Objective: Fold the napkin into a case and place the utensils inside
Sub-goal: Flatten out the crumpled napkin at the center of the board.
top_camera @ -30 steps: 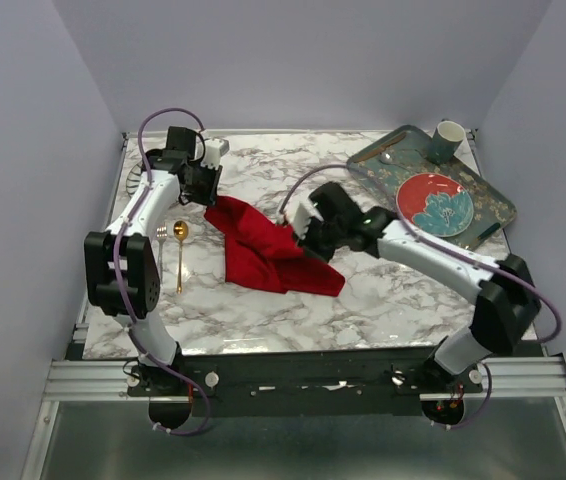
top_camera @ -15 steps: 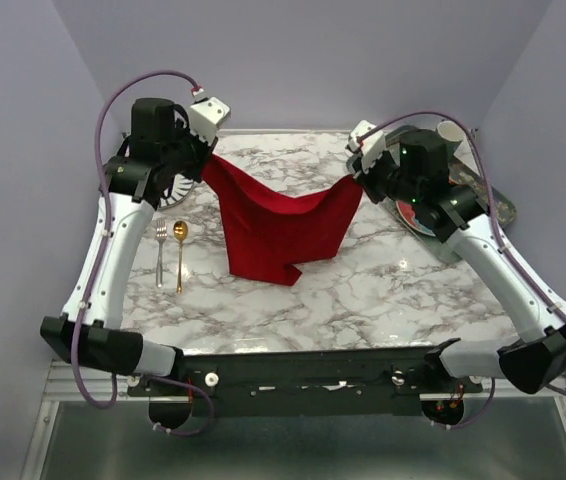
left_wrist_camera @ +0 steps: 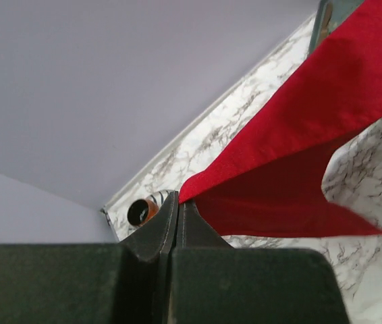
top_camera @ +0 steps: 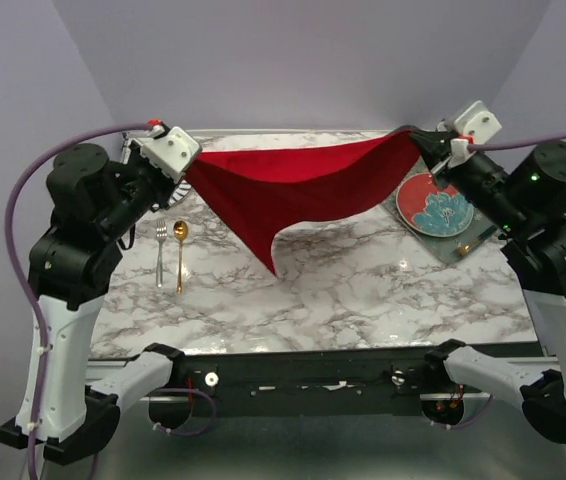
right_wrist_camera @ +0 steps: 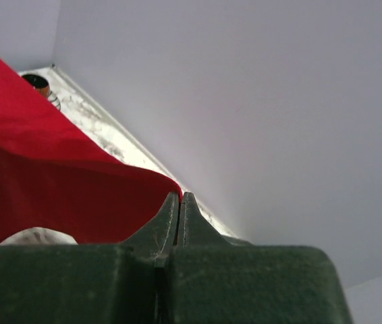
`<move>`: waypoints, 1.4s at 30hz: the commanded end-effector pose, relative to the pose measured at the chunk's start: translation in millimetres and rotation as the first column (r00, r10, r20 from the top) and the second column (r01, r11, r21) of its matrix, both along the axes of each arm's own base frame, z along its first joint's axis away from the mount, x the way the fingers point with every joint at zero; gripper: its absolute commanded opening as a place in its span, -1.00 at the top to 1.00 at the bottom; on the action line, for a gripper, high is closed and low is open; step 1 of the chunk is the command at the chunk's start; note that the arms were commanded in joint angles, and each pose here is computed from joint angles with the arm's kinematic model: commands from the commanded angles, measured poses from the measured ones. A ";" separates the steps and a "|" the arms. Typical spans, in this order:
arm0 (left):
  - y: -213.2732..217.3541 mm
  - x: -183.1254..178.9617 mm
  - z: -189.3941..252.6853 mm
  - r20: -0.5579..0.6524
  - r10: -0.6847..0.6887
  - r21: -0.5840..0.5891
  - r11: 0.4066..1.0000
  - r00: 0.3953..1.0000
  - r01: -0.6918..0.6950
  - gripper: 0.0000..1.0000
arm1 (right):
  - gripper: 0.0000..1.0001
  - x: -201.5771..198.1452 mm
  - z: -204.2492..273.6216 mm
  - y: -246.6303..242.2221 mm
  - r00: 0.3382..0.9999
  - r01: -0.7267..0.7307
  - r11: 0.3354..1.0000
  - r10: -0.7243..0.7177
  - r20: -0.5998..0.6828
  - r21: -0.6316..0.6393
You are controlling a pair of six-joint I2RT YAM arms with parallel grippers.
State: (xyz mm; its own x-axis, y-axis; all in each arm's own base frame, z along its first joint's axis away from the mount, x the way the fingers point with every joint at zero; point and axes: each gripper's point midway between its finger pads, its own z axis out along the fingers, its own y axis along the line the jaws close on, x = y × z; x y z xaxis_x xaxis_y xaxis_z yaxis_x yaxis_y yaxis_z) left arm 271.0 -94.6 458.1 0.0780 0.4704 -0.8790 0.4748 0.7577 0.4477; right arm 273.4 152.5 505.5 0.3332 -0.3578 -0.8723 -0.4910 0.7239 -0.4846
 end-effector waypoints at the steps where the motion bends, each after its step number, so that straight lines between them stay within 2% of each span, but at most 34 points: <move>1: -12.7 -54.0 40.5 0.123 -0.155 -0.036 0.986 0.980 0.161 1.00 | 0.99 -40.0 26.3 -10.7 0.998 -0.058 0.998 0.058 0.027 0.007; 7: -14.8 -96.5 69.1 0.199 -0.218 -0.092 0.967 0.955 0.240 1.00 | 0.99 -89.2 35.3 -14.2 0.987 -0.159 0.985 0.161 -0.024 0.065; 11: -11.8 -101.0 73.1 0.190 -0.195 -0.133 0.966 0.962 0.222 1.00 | 0.99 -98.9 28.9 -13.9 0.981 -0.176 0.979 0.182 -0.063 0.101; 14: -9.4 -90.3 64.6 0.159 -0.164 -0.137 0.973 0.974 0.186 1.00 | 0.99 -91.4 20.4 -12.0 0.982 -0.160 0.982 0.170 -0.088 0.105; 17: -2.6 -64.7 54.2 0.105 -0.079 -0.147 0.985 0.991 0.094 1.00 | 0.99 -63.0 -1.3 -14.6 0.987 -0.064 0.993 0.078 -0.143 0.097; 18: 7.1 -42.9 46.6 0.066 0.013 -0.147 0.989 0.998 -0.003 1.00 | 0.99 -46.7 -15.5 -15.1 0.984 -0.014 0.997 0.029 -0.175 0.081; 21: 15.1 -0.7 18.7 -0.036 0.125 -0.091 0.988 0.991 -0.128 1.00 | 0.99 -23.3 -36.0 -10.9 0.981 0.023 0.999 -0.013 -0.195 0.049; 22: 13.9 9.2 4.8 -0.067 0.132 -0.064 0.989 0.989 -0.137 1.00 | 0.99 -7.0 -57.1 -11.4 0.970 0.070 0.997 -0.064 -0.235 0.017; 24: 8.0 29.4 -14.3 -0.103 0.137 -0.047 0.989 0.985 -0.142 1.00 | 0.99 17.1 -73.6 -13.1 0.969 0.118 0.993 -0.122 -0.216 -0.031; 26: 6.1 48.0 -41.6 -0.159 0.163 -0.021 0.986 0.974 -0.168 1.00 | 0.99 43.6 -112.0 -16.4 0.952 0.150 0.985 -0.168 -0.256 -0.088; 31: 2.2 111.7 -116.7 -0.284 0.231 0.071 0.973 0.931 -0.220 1.00 | 0.99 95.3 -161.5 0.2 0.925 0.121 0.987 -0.151 -0.349 -0.108; 36: 1.4 166.2 -174.0 -0.378 0.231 0.064 0.973 0.897 -0.224 1.00 | 0.99 160.5 -222.3 9.3 0.886 0.123 0.977 -0.187 -0.425 -0.173; 37: -1.9 175.7 -176.7 -0.366 0.221 0.054 0.975 0.904 -0.216 1.00 | 0.99 169.6 -232.0 11.0 0.878 0.116 0.977 -0.185 -0.443 -0.178; 42: -10.6 217.3 -224.2 -0.413 0.217 0.080 0.976 0.885 -0.201 1.00 | 0.99 218.8 -264.2 3.9 0.854 0.124 0.968 -0.216 -0.474 -0.218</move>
State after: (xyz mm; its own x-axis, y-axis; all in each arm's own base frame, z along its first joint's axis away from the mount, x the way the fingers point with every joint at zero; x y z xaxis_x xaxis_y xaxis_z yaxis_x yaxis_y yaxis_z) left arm 447.8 -91.0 241.2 -0.4518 0.4823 -0.7505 0.4523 0.8489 0.2733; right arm 448.3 159.7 234.6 -0.2635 -0.5266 -0.8083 -0.5926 0.7495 -0.2952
